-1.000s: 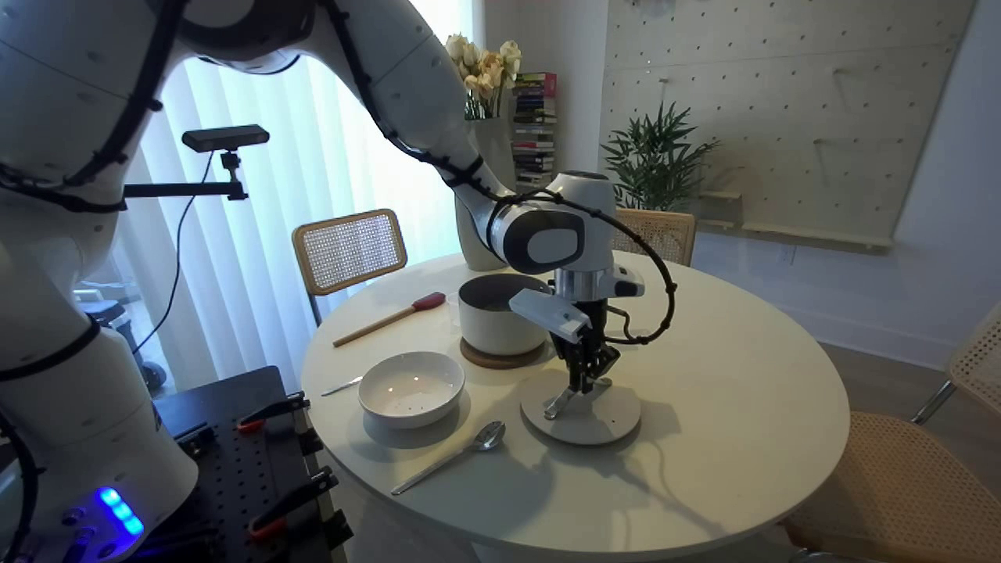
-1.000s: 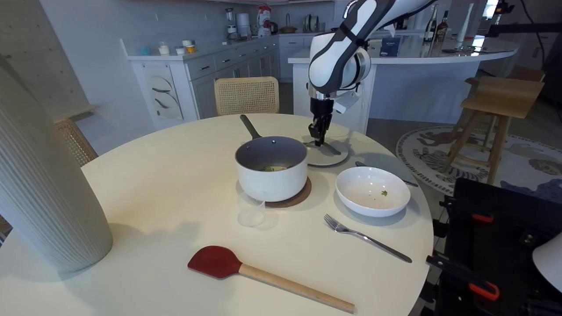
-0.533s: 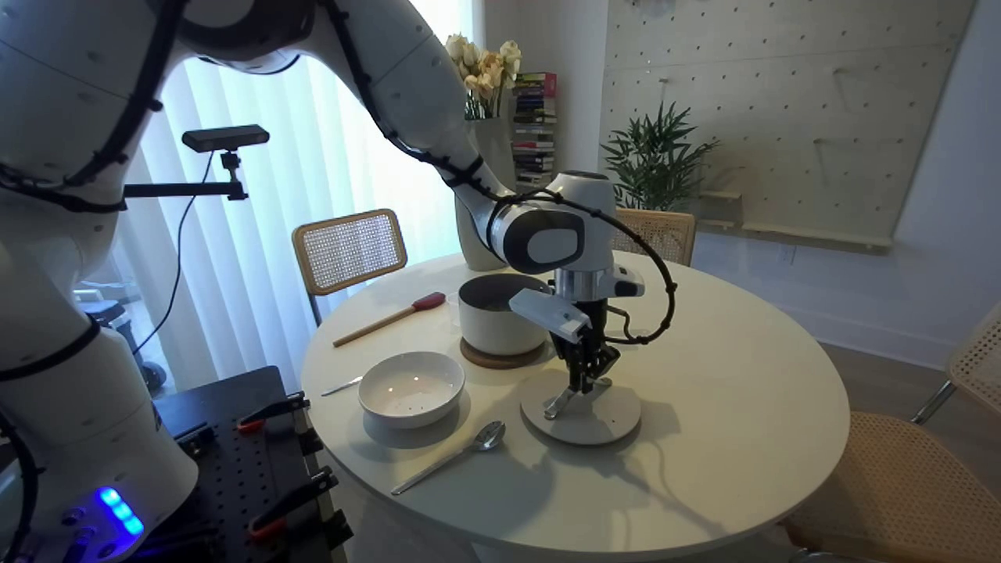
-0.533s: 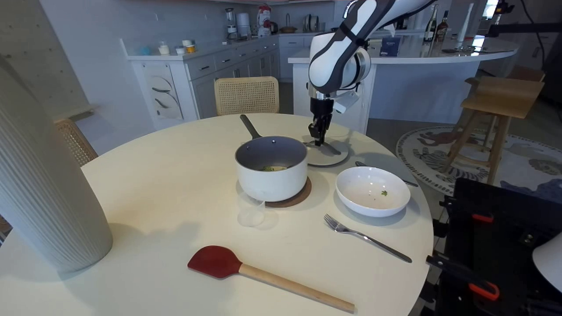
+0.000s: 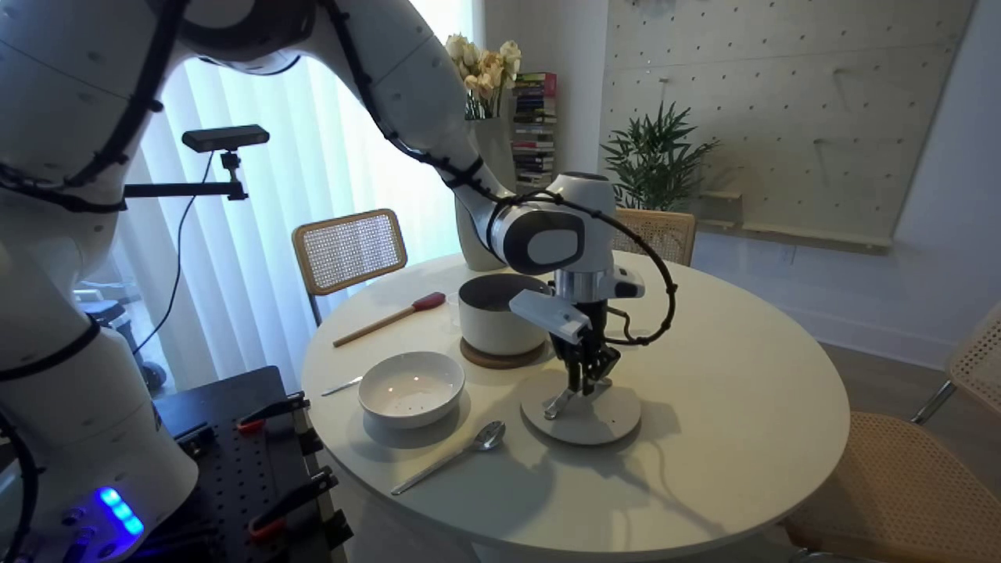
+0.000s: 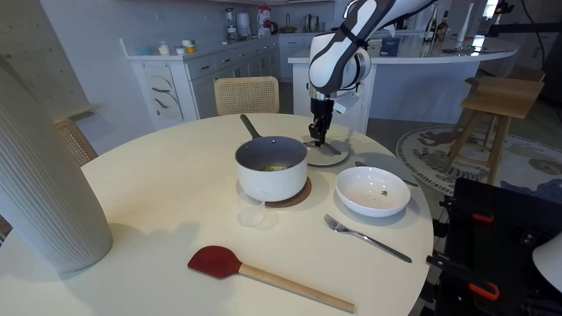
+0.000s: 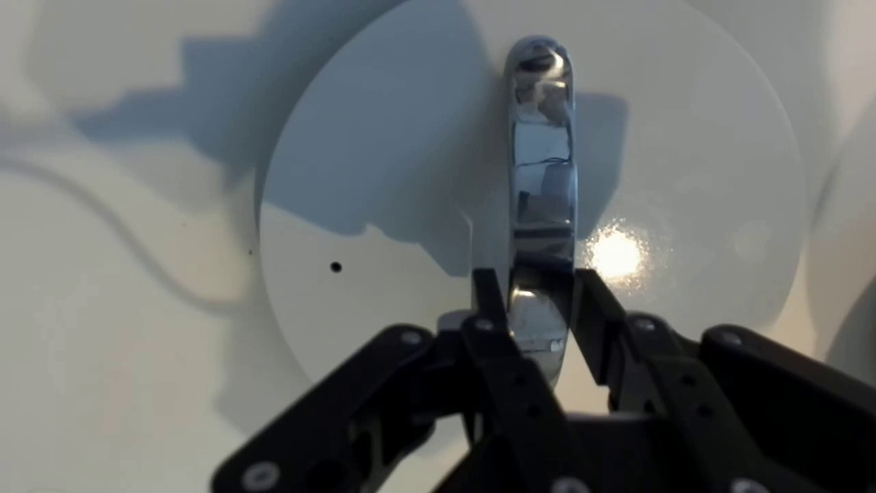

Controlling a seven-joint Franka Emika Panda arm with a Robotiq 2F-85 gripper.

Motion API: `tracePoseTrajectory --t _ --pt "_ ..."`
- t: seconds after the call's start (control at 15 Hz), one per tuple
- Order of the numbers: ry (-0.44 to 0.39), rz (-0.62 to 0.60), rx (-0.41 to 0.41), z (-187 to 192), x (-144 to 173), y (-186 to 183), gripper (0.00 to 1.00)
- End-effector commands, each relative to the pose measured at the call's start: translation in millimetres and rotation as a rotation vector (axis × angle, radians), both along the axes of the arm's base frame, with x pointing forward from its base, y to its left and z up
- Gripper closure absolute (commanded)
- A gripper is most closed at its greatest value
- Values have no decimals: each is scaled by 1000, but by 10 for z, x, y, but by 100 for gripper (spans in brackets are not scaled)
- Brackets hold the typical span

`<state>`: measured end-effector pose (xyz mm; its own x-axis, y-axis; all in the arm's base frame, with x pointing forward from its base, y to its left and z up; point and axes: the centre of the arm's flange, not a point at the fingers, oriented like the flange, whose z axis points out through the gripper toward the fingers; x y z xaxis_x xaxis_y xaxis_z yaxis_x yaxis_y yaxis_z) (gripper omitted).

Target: Put the white lid on top of the white pot

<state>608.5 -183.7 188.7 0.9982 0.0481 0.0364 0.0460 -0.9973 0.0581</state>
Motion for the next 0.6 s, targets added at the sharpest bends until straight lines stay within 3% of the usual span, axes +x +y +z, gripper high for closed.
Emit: tracePoseTrajectory --t 0.0,0.07,0.13,0.2,0.33,0.53 --pt "21 13 -9 17 41 -24 47" --pt "21 13 -9 15 41 -27 51" --pt "17 13 -8 16 41 -30 93" --pt "17 13 -9 15 42 -30 91" --pt "17 12 -8 9 41 -33 97" --pt "15 13 -8 1 40 -33 94"
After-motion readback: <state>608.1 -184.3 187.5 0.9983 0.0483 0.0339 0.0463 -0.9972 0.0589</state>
